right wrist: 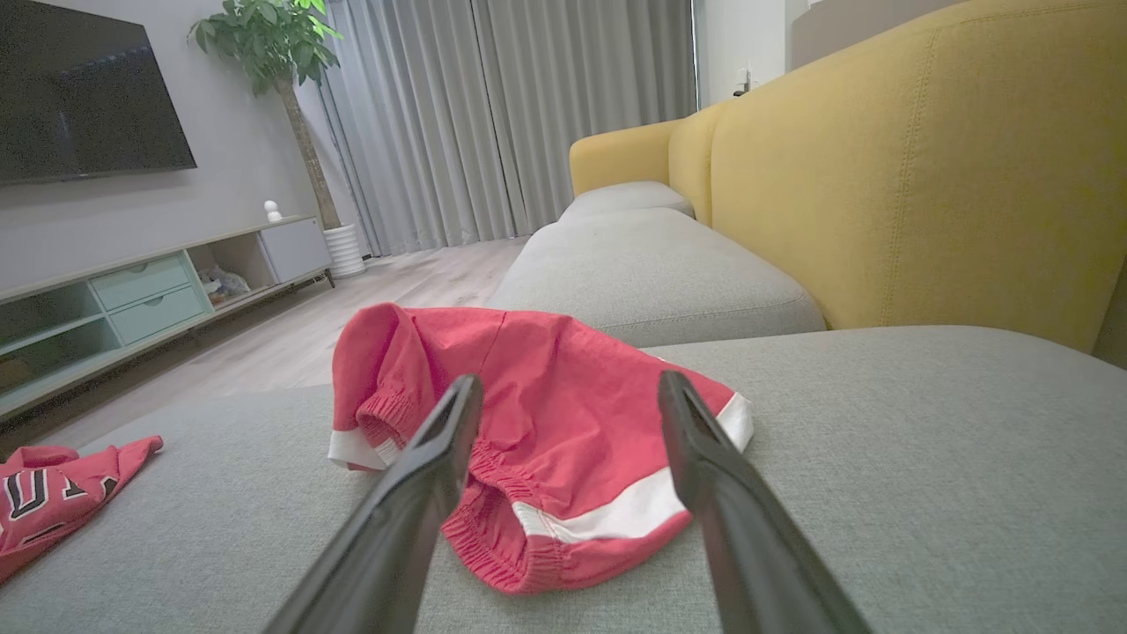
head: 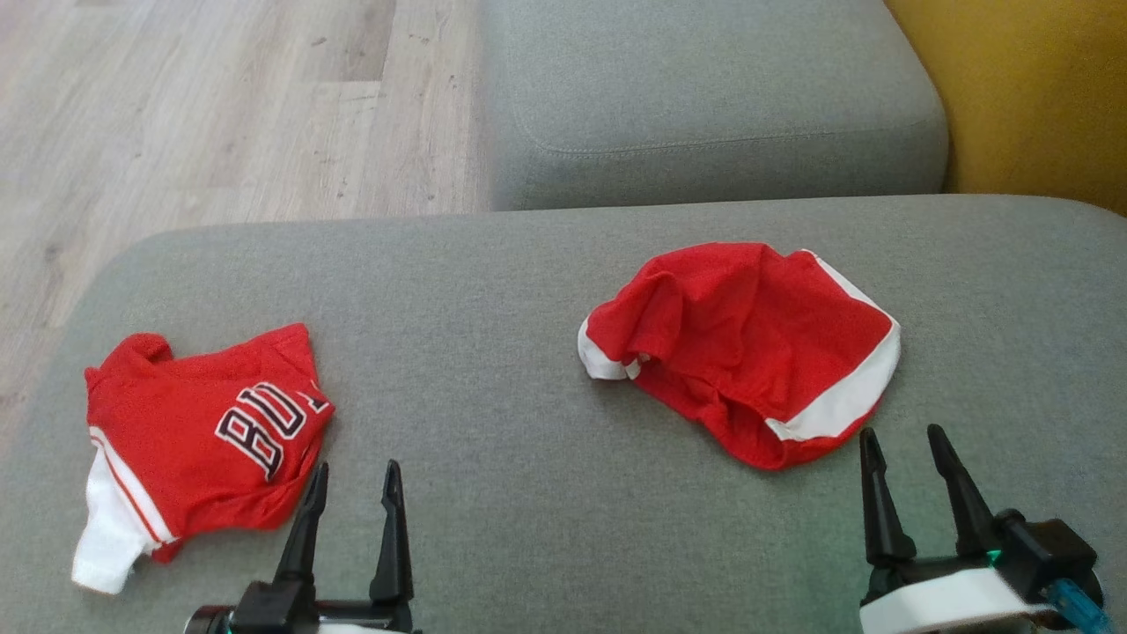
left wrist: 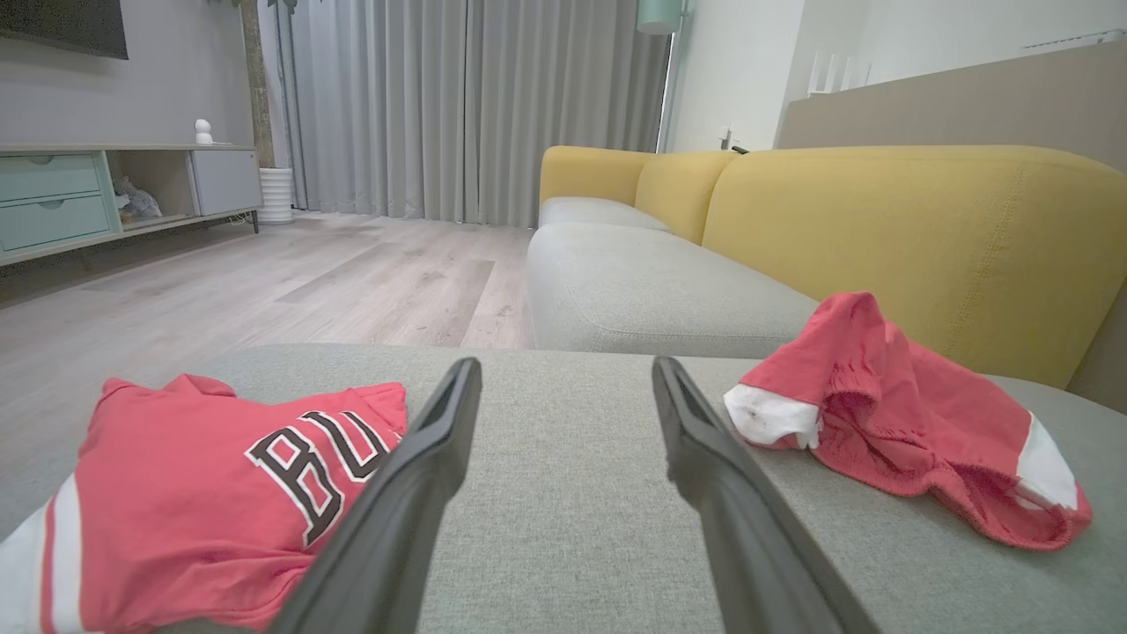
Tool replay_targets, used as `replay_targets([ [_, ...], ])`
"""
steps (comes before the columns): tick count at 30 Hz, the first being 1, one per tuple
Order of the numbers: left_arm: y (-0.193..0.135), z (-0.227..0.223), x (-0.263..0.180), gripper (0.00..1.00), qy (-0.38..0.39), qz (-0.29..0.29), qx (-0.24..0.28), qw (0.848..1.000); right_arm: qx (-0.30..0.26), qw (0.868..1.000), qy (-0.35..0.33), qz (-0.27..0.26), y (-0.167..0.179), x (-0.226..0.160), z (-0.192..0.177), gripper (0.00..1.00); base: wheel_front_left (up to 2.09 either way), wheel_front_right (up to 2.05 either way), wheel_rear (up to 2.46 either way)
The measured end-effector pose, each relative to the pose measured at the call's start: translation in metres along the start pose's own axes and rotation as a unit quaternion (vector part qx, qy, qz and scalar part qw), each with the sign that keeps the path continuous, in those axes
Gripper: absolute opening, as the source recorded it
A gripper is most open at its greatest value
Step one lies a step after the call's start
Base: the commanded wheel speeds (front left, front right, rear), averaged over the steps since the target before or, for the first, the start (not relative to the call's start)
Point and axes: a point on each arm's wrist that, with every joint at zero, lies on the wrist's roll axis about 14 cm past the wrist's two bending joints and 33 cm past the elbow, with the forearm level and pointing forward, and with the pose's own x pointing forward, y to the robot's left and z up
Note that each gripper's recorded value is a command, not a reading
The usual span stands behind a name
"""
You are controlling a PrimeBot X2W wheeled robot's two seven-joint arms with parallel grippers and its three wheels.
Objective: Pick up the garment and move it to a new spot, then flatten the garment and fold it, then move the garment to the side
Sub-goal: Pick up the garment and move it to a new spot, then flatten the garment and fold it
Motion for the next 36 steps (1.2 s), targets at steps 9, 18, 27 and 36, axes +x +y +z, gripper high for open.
replay_targets([
  [9,-0.001,-0.001,0.0,1.0,0.002,-0.001,-0.012,1.0,0.0,1.0,-0.003,0.001,0.001,-0.002,0.002,1.0,0.0,0.0,0.0],
  [18,-0.004,0.0,-0.002,1.0,-0.001,-0.007,0.0,1.0,-0.001,1.0,-0.002,0.005,0.004,-0.004,0.001,1.0,0.0,0.0,0.0],
  [27,-0.007,-0.001,-0.001,1.0,0.001,-0.012,0.002,1.0,0.001,1.0,0.004,0.002,0.003,-0.009,-0.003,1.0,0.0,0.0,0.0],
  [36,-0.034,-0.011,0.005,1.0,0.02,-0.059,-0.014,0.998,0.0,1.0,0.011,-0.015,-0.006,-0.014,-0.007,1.0,0.0,0.0,0.0],
])
